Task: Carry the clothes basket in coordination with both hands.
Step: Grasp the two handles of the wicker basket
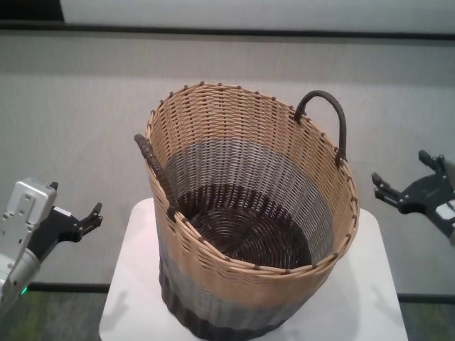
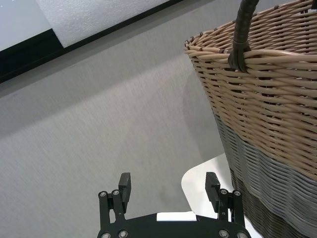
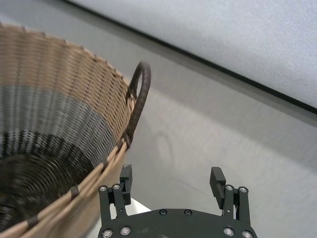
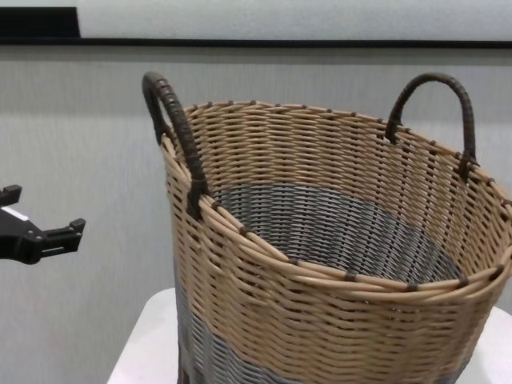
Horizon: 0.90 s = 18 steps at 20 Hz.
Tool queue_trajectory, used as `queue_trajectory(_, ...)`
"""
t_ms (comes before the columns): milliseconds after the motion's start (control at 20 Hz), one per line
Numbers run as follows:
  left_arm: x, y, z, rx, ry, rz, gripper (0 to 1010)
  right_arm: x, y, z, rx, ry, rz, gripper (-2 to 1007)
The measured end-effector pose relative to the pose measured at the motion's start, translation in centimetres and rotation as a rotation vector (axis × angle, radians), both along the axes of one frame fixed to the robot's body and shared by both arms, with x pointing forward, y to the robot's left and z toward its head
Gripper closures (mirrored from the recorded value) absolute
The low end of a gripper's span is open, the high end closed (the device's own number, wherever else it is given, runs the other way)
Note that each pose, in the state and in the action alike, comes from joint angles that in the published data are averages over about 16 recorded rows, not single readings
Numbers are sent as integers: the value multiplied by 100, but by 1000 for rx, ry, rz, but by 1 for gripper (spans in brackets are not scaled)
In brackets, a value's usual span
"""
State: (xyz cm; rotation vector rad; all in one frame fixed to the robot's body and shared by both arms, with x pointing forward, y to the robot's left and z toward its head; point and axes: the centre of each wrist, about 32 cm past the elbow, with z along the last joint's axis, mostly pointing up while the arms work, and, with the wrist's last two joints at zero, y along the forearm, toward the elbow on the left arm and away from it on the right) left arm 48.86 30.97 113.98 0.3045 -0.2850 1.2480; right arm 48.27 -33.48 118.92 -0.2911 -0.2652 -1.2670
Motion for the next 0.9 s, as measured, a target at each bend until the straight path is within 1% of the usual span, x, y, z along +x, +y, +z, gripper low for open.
queue_trajectory(150,0,0,0,0,0,0,10,13,-44,166,42,12,13,5)
queue_trajectory(250,0,0,0,0,0,0,10,36,-59,266,76,23,27,5)
queue_trajectory(400,0,0,0,0,0,0,10,95,-54,386,131,42,51,5)
queue_trajectory(500,0,0,0,0,0,0,10,147,-33,446,162,55,67,5)
queue_trajectory(650,0,0,0,0,0,0,10,239,22,508,194,75,88,5)
queue_trajectory(750,0,0,0,0,0,0,10,304,71,539,205,87,101,5)
queue_trajectory(900,0,0,0,0,0,0,10,405,155,574,207,101,113,5)
